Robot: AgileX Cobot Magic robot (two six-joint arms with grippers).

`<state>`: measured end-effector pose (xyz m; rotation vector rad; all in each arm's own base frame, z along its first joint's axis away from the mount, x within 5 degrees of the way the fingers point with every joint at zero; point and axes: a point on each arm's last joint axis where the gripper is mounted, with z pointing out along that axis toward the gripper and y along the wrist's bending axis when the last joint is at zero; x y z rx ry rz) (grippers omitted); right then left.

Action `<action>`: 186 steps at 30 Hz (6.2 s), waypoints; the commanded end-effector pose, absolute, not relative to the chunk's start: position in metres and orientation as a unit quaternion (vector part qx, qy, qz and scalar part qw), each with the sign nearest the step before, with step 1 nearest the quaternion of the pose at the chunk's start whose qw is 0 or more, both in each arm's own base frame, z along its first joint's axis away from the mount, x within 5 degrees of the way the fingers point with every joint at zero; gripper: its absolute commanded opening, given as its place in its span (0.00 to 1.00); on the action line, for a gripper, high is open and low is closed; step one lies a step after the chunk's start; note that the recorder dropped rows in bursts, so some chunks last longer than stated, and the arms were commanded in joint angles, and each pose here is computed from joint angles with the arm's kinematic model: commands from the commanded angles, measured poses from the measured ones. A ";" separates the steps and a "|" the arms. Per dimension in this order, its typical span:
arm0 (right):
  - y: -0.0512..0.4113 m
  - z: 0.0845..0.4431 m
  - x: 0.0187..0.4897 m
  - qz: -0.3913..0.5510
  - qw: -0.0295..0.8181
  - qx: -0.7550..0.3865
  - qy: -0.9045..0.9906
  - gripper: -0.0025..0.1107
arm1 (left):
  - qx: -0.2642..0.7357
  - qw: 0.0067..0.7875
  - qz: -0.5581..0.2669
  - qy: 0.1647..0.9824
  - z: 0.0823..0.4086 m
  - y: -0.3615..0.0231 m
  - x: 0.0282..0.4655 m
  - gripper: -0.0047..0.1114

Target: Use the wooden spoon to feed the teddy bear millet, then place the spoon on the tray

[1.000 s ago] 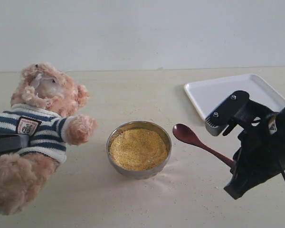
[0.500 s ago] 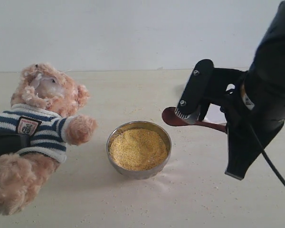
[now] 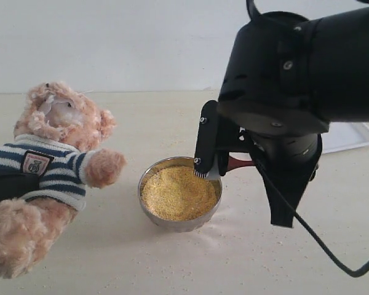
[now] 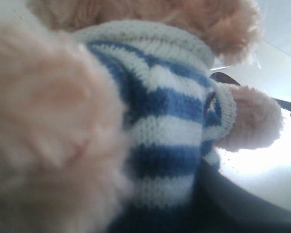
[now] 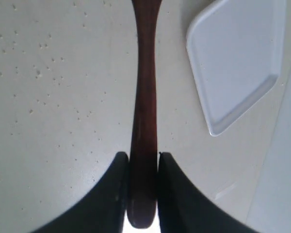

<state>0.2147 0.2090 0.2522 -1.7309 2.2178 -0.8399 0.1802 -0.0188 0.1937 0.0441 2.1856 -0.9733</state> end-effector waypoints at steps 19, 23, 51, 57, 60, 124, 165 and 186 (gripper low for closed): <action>0.254 0.222 0.225 -0.390 0.102 -0.658 0.636 0.02 | 0.015 0.373 -0.386 0.844 0.197 -0.019 0.180 0.08; 0.257 0.217 0.225 -0.391 0.099 -0.658 0.636 0.02 | 0.015 0.373 -0.386 0.844 0.197 -0.019 0.180 0.08; 0.262 0.205 0.213 -0.307 0.109 -0.593 0.737 0.02 | 0.015 0.373 -0.386 0.844 0.197 -0.019 0.180 0.08; 0.261 0.208 0.208 -0.282 0.106 -0.576 0.760 0.02 | 0.015 0.373 -0.386 0.844 0.197 -0.019 0.180 0.08; 0.260 0.211 0.206 -0.272 0.111 -0.563 0.773 0.02 | 0.015 0.373 -0.386 0.844 0.197 -0.019 0.180 0.08; 0.229 0.334 0.202 0.015 0.161 -0.491 0.856 0.02 | 0.015 0.373 -0.386 0.844 0.197 -0.019 0.180 0.08; 0.319 0.331 0.215 -0.076 0.235 -0.619 0.745 0.02 | 0.015 0.373 -0.386 0.844 0.197 -0.019 0.180 0.08; 0.331 0.320 0.228 -0.141 0.265 -0.662 0.687 0.02 | 0.015 0.373 -0.386 0.844 0.197 -0.019 0.180 0.08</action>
